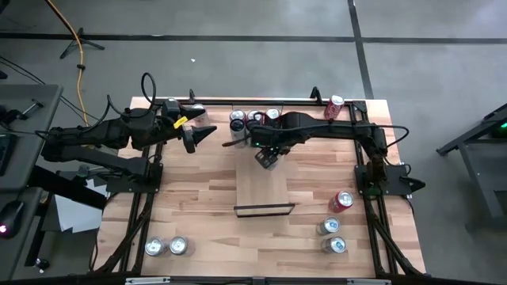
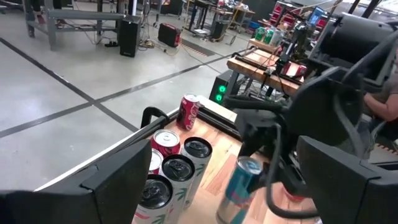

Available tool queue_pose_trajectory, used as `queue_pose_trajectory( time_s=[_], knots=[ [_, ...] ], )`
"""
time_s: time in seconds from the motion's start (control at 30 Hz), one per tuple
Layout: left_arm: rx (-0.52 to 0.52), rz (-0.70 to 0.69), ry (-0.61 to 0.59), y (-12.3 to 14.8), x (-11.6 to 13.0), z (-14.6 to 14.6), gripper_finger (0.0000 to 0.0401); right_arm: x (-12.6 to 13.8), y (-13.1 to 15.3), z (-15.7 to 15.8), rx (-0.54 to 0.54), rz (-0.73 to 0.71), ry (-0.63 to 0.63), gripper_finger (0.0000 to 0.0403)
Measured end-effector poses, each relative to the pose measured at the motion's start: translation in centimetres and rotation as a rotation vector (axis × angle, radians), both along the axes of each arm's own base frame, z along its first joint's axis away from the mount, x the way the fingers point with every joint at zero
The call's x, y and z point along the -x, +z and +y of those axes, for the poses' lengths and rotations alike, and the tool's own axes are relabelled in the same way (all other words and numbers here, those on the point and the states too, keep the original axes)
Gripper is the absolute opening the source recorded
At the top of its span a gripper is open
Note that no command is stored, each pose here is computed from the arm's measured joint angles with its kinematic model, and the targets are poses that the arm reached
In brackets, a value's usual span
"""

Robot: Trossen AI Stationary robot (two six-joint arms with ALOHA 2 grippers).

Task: Place canned beverage on shelf
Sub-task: Put the blue soda can on the shelf

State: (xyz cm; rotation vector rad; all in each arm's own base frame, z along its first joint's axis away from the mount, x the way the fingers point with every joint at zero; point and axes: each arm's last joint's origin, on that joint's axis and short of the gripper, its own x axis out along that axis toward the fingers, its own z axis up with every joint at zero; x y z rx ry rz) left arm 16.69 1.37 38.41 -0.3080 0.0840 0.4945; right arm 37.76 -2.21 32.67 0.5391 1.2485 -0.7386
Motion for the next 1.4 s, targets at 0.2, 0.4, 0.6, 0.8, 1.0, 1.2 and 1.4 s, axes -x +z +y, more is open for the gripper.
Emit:
queue_pose_trajectory(
  time_s=[0.2, 0.4, 0.6, 0.8, 1.0, 1.2, 1.4],
  knots=[
    [0.0, 0.0, 0.0, 0.0, 0.0, 0.0, 0.0353, -0.1, -1.2, -0.7, -0.008, 0.079, -0.089, 0.0248],
    [0.003, -0.001, 0.0, 0.0, 0.0, 0.0, 0.0353, -0.9, -2.3, -0.7, 0.006, 0.082, -0.112, 0.0248],
    [0.007, -0.002, 0.001, 0.0, 0.0, 0.0, 0.0353, -1.3, -2.7, -0.7, 0.009, 0.075, -0.082, 0.0248],
    [0.008, -0.001, 0.001, 0.0, 0.0, 0.0, 0.0353, -1.5, -2.7, -0.7, -0.023, 0.061, -0.056, 0.0248],
    [0.007, 0.0, 0.001, 0.0, 0.0, 0.0, 0.0353, -1.7, -2.7, -0.7, -0.016, 0.051, -0.017, 0.0248],
    [0.007, 0.001, 0.001, 0.0, 0.0, 0.0, 0.0353, -1.7, -2.7, -0.8, 0.019, 0.056, -0.016, 0.0248],
    [0.003, 0.004, 0.0, 0.0, 0.0, 0.0, 0.0353, -1.7, -2.7, -0.8, 0.036, 0.054, -0.029, 0.0282]
  ],
)
